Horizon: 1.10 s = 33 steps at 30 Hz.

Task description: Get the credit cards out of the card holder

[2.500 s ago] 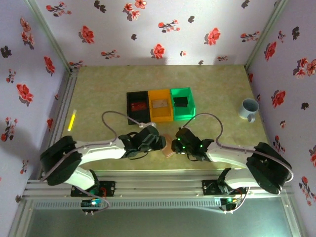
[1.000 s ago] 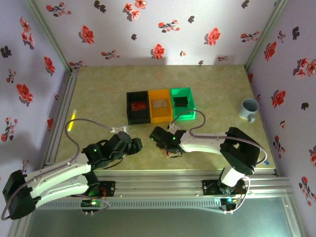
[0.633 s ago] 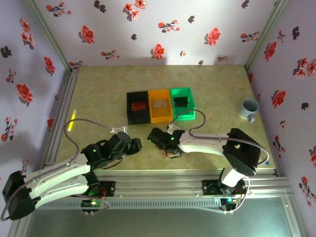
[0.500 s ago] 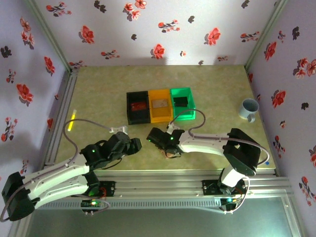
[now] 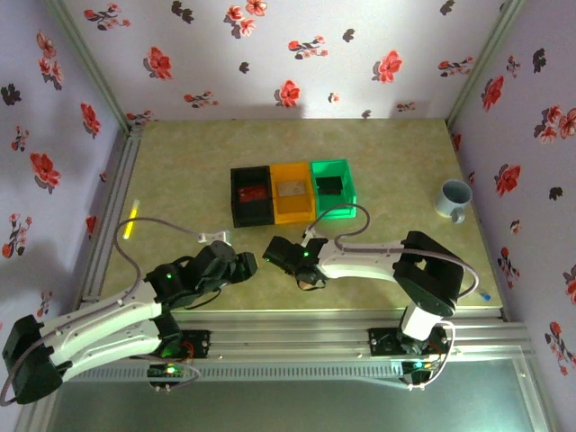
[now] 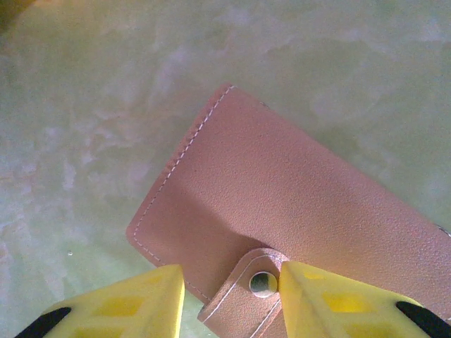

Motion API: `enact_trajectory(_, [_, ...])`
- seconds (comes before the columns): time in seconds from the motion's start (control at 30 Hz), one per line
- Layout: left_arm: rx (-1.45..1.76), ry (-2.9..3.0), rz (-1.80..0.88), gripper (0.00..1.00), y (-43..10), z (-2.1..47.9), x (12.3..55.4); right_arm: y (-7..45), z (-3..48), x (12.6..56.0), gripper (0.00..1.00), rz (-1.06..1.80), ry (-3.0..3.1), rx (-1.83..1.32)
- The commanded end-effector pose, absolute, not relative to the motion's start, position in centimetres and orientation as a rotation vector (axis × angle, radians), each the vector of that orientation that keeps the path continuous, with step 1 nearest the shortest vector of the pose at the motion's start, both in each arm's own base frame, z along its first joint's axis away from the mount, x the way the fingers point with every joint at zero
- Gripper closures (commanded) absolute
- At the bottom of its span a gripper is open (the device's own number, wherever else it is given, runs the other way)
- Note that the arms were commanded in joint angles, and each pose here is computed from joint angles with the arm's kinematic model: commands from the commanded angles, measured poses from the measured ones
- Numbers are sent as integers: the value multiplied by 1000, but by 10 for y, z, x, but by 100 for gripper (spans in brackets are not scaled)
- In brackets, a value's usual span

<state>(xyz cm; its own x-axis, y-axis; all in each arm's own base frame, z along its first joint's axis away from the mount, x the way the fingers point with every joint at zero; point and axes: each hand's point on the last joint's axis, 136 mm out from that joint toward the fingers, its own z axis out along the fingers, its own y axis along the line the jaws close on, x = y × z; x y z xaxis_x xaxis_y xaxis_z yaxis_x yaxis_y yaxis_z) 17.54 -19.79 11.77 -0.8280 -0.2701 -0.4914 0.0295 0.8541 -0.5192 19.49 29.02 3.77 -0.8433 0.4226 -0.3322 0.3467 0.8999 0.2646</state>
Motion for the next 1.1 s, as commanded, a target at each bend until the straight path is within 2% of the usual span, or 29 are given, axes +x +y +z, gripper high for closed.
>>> enact_trajectory(0.0, [-210,2467,-641,40,-185,108,176,284,31,191,60,222,2680,611])
enact_trajectory(0.13, [-210,2464,-642,40,-184,109,175,288,31,184,61,285,2703,642])
enact_trajectory(0.4, [-215,2456,-647,40,-185,113,177,279,69,190,60,297,2609,634])
enact_trajectory(1.07, [-224,2467,-635,40,-181,108,174,283,27,179,59,270,2661,731])
